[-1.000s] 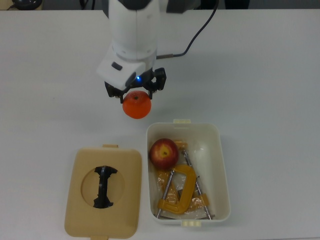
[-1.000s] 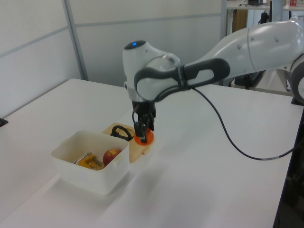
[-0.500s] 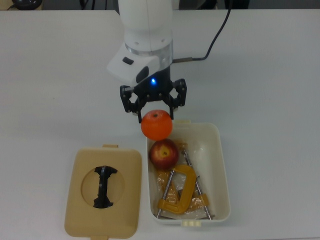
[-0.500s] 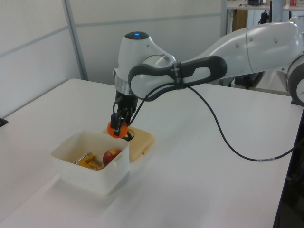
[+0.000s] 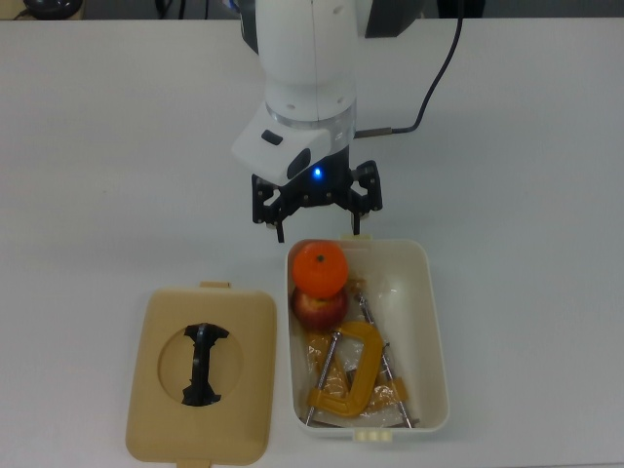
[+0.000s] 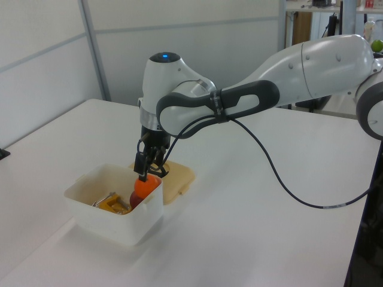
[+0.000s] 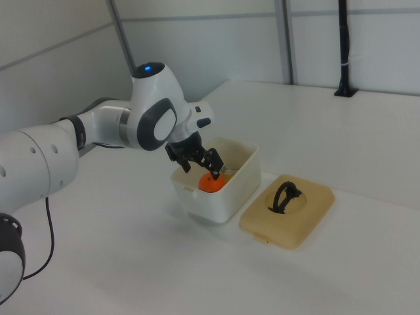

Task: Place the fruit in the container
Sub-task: 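Open the gripper and raise it away from the container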

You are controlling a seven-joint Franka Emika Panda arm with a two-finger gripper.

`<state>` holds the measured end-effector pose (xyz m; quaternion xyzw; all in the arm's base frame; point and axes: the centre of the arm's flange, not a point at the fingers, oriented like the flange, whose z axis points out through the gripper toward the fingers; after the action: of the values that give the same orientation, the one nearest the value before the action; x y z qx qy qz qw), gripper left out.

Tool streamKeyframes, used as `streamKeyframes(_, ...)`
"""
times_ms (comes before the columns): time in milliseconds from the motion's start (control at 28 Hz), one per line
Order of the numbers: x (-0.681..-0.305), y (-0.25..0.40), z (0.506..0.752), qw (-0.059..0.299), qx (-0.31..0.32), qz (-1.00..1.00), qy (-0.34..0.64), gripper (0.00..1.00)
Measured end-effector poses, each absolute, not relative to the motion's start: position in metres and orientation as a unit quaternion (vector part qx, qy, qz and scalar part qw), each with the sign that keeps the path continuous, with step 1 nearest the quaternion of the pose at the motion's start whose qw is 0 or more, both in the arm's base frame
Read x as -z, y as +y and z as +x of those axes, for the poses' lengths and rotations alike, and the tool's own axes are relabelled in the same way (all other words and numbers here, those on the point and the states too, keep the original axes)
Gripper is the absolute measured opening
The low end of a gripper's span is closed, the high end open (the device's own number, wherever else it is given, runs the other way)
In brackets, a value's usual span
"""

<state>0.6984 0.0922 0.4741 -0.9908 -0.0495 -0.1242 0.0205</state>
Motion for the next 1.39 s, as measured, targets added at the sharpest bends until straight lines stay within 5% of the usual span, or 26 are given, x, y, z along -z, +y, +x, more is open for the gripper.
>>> streamKeyframes(536,-0.531,0.017,0.641,-0.024,-0.013,-0.998,-0.062,1.00)
streamKeyframes(1393,-0.513,-0.014,0.638,-0.025,-0.037,-0.998,-0.046,1.00)
